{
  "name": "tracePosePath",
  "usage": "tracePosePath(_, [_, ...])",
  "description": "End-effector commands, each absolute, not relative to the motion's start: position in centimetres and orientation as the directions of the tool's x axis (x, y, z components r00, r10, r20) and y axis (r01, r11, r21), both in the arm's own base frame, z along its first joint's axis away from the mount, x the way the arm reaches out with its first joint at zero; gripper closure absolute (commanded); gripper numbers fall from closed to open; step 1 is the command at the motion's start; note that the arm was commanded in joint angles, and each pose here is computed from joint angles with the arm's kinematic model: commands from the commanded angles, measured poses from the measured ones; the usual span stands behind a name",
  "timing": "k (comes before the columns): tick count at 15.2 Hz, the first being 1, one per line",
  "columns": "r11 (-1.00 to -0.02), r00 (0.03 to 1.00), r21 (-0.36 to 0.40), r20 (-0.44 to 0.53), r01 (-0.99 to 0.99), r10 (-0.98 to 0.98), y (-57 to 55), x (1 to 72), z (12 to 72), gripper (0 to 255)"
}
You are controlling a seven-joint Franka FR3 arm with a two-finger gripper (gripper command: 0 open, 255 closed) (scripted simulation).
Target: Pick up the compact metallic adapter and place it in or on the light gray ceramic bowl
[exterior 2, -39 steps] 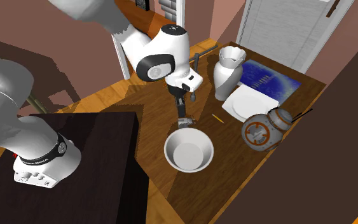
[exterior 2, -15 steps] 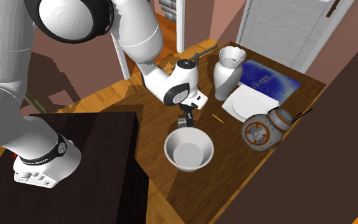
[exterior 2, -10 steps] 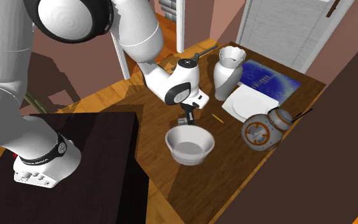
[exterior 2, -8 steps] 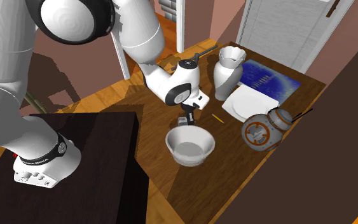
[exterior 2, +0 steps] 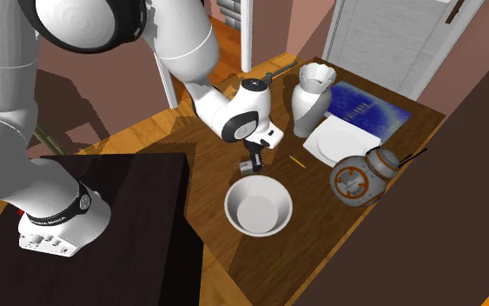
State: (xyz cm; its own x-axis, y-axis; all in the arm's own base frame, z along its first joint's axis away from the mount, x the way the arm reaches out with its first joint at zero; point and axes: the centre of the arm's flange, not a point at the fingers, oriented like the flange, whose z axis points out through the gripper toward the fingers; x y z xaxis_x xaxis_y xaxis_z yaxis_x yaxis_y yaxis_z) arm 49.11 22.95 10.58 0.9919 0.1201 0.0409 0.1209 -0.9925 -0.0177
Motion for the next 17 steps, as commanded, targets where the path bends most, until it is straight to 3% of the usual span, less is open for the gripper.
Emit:
tracePosePath(1, [-0.992, 0.992, -0.017, 0.040, 0.121, 0.120, 22.9, 49.1, 11.6, 255])
tracePosePath(17, [-0.992, 0.992, -0.017, 0.040, 0.121, 0.120, 22.9, 49.1, 20.0, 255])
